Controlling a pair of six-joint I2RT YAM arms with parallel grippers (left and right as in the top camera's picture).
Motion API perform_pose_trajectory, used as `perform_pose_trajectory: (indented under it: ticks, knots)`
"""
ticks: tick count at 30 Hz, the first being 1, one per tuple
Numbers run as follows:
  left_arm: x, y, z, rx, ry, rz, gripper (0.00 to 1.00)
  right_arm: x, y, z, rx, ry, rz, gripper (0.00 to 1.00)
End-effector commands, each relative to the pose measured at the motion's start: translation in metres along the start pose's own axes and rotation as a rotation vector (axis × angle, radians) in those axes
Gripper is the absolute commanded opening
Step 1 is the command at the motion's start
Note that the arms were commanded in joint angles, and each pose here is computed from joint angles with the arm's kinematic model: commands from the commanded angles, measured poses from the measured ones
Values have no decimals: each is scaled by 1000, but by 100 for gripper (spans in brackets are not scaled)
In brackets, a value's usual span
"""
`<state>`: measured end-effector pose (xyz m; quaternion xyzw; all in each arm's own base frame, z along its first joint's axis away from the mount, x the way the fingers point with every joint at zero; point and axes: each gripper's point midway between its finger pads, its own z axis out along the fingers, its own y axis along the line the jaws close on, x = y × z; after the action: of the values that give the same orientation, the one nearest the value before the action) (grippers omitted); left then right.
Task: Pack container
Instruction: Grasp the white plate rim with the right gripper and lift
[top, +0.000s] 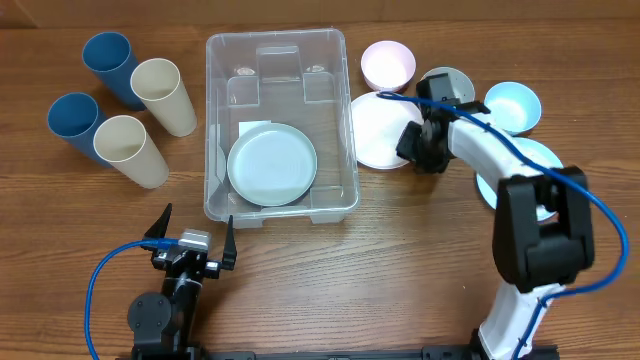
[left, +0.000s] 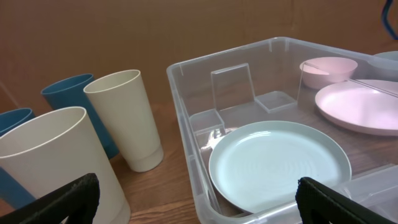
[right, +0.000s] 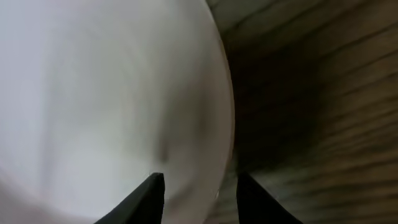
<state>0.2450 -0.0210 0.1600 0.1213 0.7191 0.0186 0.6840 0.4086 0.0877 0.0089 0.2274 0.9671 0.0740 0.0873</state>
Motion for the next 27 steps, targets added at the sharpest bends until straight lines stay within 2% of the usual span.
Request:
perform_pose_trajectory:
  ticks: [1,2,4,5,11,17,21,27]
  knots:
    - [-1,-1,0,3,-6,1,100,7,-2,15,10,31,14,32]
    - [-1,-1,0,2,-6,1,100,7,-2,16,11,32,14,27]
    - [-1,-1,0,2,-6,1,100,7,-2,16,11,32,18,7]
    - [-1,-1,0,2,-6,1,100,7,-2,16,12,33,18,4]
    - [-1,-1,0,2,-6,1,100,15,-8,10,38,66,40,4]
    - [-1,-1,0,3,-6,1,100,-12,8,-55,-41,-42,52,4]
    - [-1,-1,0,2,-6,1,100,-39,-2,-112,-31,-147,75,4]
    - [-1,-1,0,2,-6,1,100,-54,-7,-136,7,-217,78,4]
